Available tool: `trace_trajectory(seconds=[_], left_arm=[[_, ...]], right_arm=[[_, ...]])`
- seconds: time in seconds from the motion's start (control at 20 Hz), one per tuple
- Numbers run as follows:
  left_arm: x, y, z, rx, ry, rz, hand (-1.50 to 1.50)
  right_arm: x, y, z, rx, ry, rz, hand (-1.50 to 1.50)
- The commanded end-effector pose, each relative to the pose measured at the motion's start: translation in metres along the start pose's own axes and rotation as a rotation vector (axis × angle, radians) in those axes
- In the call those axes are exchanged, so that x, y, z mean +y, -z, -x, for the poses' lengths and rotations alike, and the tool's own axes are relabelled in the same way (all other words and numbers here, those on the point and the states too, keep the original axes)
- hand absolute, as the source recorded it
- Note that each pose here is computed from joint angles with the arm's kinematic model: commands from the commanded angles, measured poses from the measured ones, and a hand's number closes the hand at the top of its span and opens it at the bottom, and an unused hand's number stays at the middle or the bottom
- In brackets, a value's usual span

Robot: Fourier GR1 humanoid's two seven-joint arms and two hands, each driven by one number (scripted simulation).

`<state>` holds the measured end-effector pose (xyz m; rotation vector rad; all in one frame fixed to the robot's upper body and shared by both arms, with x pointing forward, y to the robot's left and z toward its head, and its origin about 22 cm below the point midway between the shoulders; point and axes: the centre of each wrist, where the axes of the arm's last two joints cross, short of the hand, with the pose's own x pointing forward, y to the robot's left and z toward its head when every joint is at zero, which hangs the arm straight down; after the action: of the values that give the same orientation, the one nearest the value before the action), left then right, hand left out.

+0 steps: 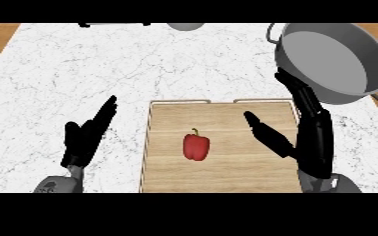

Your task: Pick the bell pepper from the tray and place it in the pot

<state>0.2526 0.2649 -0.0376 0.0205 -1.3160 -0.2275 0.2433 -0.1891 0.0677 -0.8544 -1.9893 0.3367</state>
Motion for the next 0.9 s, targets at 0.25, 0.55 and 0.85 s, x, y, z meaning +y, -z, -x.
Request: trace_trajectory(seconds=[0.25, 0.55, 0.85], left_arm=[[-0.012, -0.002, 0.005, 0.045, -0.01, 0.045, 0.0], [-0.016, 0.004, -0.004, 0.035, -0.029, 0.061, 0.0], [-0.015, 0.006, -0.011, 0.029, -0.003, 0.094, 0.0]], right_arm=[[0.06, -0.046, -0.052, 0.197, -0.114, -0.054, -1.5], [0.062, -0.041, -0.106, 0.395, -0.147, -0.065, -1.5], [0.071, -0.034, -0.129, 0.637, -0.226, -0.183, -1.5]])
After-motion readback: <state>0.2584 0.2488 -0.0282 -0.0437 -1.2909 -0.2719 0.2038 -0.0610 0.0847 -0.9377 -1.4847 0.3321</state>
